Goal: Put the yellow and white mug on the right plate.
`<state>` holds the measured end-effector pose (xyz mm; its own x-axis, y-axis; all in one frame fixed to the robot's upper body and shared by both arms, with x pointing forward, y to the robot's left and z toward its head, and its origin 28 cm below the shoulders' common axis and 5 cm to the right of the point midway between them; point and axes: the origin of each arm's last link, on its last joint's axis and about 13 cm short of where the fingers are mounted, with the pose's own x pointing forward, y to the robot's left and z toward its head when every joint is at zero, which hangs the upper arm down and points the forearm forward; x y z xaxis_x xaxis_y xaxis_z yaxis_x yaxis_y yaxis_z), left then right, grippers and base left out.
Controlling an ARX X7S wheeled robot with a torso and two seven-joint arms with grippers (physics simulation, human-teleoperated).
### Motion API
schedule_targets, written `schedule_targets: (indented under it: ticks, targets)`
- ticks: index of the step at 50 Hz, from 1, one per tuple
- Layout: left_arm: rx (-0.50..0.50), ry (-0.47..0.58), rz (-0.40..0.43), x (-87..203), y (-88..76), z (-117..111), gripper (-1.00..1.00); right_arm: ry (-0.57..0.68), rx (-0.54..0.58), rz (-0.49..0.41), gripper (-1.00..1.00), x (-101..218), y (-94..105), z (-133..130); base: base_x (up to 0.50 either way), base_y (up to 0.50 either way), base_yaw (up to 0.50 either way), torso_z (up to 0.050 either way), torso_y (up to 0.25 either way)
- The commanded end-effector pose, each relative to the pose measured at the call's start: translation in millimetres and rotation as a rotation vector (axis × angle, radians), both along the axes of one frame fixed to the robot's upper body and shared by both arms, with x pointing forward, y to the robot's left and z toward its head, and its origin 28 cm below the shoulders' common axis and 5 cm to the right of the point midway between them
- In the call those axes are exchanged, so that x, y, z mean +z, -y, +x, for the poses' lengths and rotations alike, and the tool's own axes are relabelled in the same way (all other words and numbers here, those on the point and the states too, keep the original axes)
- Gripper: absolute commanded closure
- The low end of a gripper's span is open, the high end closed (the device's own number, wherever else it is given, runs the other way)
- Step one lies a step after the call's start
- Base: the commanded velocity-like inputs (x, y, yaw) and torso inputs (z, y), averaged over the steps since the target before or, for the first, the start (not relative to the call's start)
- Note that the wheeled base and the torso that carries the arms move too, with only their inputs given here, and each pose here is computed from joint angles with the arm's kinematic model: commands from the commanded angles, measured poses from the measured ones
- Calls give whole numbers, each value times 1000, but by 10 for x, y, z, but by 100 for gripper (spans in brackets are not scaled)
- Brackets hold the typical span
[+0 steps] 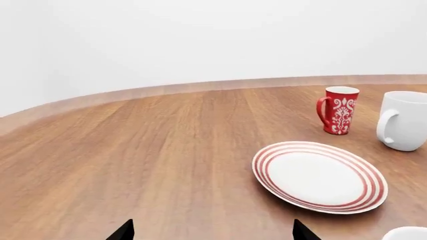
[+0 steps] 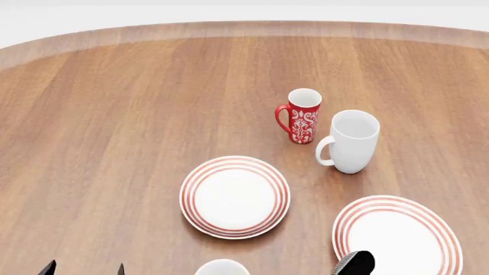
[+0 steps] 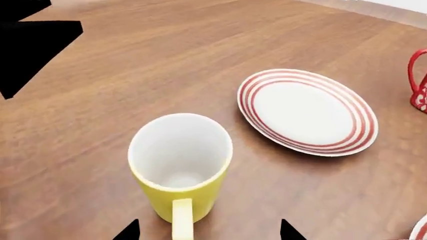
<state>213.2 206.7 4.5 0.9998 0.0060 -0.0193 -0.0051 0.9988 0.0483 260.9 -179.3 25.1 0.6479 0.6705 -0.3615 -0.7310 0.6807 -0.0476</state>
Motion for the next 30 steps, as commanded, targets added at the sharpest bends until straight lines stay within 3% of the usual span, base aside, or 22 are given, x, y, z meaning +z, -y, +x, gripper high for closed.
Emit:
schedule_targets:
  ticks: [1,14,28,29,30]
  targets:
    - [5,2,0,4,-7,3,-100,-31,41,-21,-100,-119,-91,71,0,0,0,0,0]
    - [5,4,0,9,-7,1,-100,-91,67,-43,-100,-378,-140,20,0,0,0,0,0]
    - [4,4,1,12,-3,-1,-100,-89,38,-56,-100,-441,-144,125,0,0,0,0,0]
    - [4,4,1,11,-4,-1,-100,-87,36,-56,100,-438,-144,133,0,0,0,0,0]
    - [4,4,0,12,-4,-1,-100,-78,17,-60,100,-435,-140,158,0,0,0,0,0]
